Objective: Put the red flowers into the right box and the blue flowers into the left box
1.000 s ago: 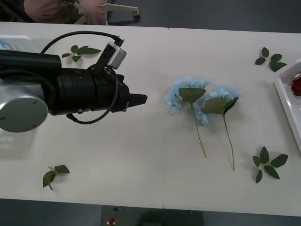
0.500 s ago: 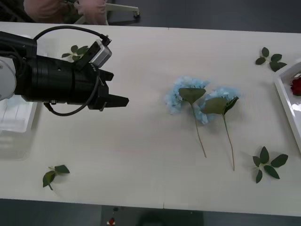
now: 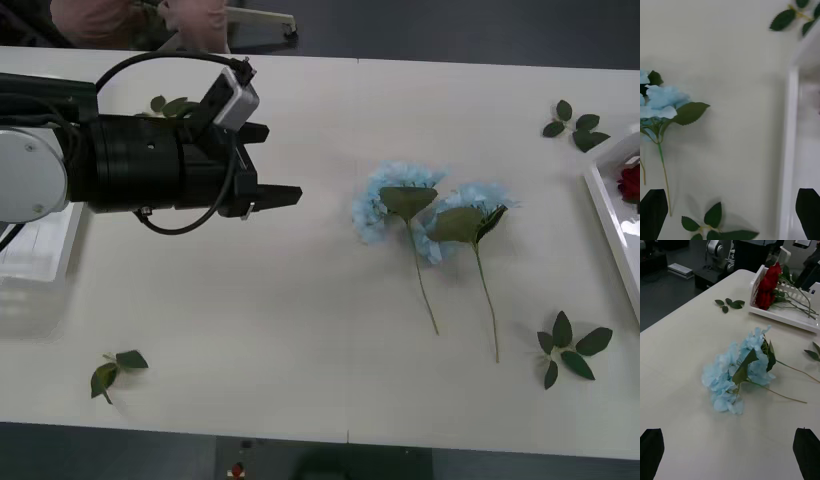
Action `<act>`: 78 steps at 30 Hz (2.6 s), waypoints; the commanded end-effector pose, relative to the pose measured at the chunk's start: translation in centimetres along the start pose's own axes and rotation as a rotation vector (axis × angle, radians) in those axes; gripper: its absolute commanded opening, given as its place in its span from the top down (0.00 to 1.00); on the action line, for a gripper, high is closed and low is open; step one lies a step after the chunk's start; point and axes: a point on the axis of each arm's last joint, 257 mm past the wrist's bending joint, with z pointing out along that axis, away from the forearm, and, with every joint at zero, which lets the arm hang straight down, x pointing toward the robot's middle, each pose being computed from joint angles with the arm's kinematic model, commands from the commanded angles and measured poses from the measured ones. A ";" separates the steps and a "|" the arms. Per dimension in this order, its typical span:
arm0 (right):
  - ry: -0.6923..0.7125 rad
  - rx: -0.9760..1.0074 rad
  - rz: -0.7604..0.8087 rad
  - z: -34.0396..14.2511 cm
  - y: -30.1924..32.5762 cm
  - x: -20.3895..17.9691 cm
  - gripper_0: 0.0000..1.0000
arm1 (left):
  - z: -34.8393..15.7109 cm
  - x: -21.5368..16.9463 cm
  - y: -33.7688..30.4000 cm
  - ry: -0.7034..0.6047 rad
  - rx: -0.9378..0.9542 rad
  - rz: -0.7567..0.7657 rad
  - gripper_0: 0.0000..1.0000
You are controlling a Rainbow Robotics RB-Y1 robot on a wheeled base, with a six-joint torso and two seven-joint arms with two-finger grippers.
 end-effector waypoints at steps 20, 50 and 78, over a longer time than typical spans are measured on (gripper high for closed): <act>0.193 0.011 -0.138 13.3 11.8 4.4 0.00 | 0.7 -4.1 -1.4 -0.096 0.030 0.093 0.00; 0.255 0.061 -0.177 18.1 13.3 9.4 1.00 | 0.7 -4.1 -1.4 -0.096 0.030 0.093 0.00; 0.015 -0.156 -0.195 9.8 17.2 1.2 1.00 | 0.7 -4.1 -1.4 -0.096 0.030 0.093 0.00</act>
